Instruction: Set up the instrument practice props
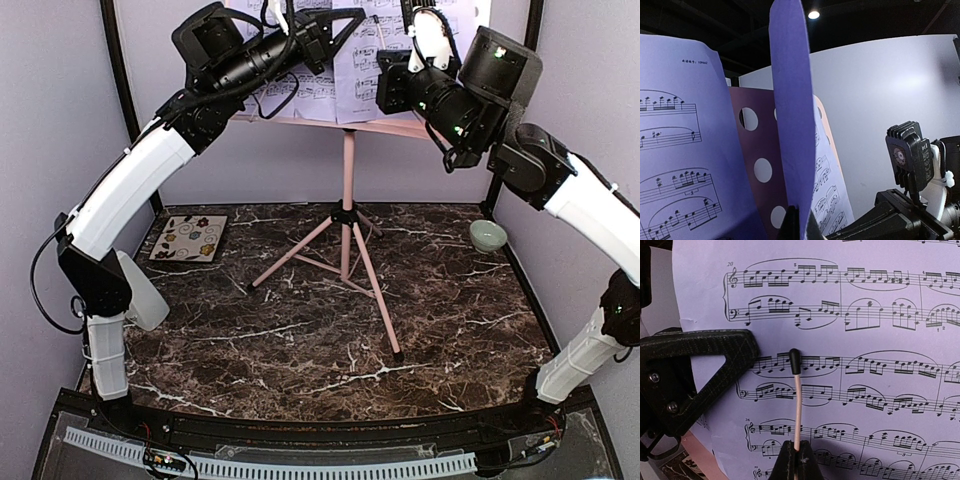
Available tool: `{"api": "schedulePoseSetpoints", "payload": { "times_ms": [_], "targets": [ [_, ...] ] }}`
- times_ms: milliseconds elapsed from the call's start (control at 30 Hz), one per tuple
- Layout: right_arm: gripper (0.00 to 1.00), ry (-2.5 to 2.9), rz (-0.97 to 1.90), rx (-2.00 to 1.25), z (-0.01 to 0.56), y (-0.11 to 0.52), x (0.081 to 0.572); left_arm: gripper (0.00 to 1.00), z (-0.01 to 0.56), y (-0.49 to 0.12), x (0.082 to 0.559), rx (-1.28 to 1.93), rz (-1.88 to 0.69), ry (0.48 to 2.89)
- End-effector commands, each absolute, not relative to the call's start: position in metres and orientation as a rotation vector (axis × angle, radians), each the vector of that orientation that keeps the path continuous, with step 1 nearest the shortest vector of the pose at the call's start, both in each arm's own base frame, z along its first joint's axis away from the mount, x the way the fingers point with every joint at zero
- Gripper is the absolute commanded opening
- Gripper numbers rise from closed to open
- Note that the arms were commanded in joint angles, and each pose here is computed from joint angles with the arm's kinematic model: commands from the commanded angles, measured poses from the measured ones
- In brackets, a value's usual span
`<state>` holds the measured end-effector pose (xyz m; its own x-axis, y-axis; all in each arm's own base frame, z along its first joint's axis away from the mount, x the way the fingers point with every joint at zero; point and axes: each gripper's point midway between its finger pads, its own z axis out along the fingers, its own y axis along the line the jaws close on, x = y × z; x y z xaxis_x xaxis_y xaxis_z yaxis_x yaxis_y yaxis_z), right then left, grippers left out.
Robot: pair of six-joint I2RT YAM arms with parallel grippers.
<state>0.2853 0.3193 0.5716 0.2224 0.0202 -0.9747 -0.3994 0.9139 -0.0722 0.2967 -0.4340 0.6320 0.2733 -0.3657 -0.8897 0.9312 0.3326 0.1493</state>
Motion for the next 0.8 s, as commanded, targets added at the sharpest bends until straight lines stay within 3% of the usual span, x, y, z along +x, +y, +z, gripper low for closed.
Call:
{"api": "schedulePoseSetpoints", "payload": {
  "times_ms": [0, 167, 467, 767],
  "targets": [
    [0.00, 1.296, 0.314, -0.275, 0.583, 0.305, 0.281, 0.02, 0.642, -0.429, 0.285, 0.816, -0.973, 0.846],
    [0.11, 1.299, 0.305, -0.258, 0.580, 0.301, 0.281, 0.14, 0.646, -0.425, 0.284, 0.802, -0.952, 0.852],
    [0.16, 1.301, 0.294, -0.255, 0.578, 0.299, 0.281, 0.24, 0.647, -0.420, 0.282, 0.789, -0.937, 0.873],
    [0.00, 1.298, 0.290, -0.241, 0.578, 0.296, 0.282, 0.19, 0.648, -0.399, 0.280, 0.740, -0.876, 0.917]
  ]
}}
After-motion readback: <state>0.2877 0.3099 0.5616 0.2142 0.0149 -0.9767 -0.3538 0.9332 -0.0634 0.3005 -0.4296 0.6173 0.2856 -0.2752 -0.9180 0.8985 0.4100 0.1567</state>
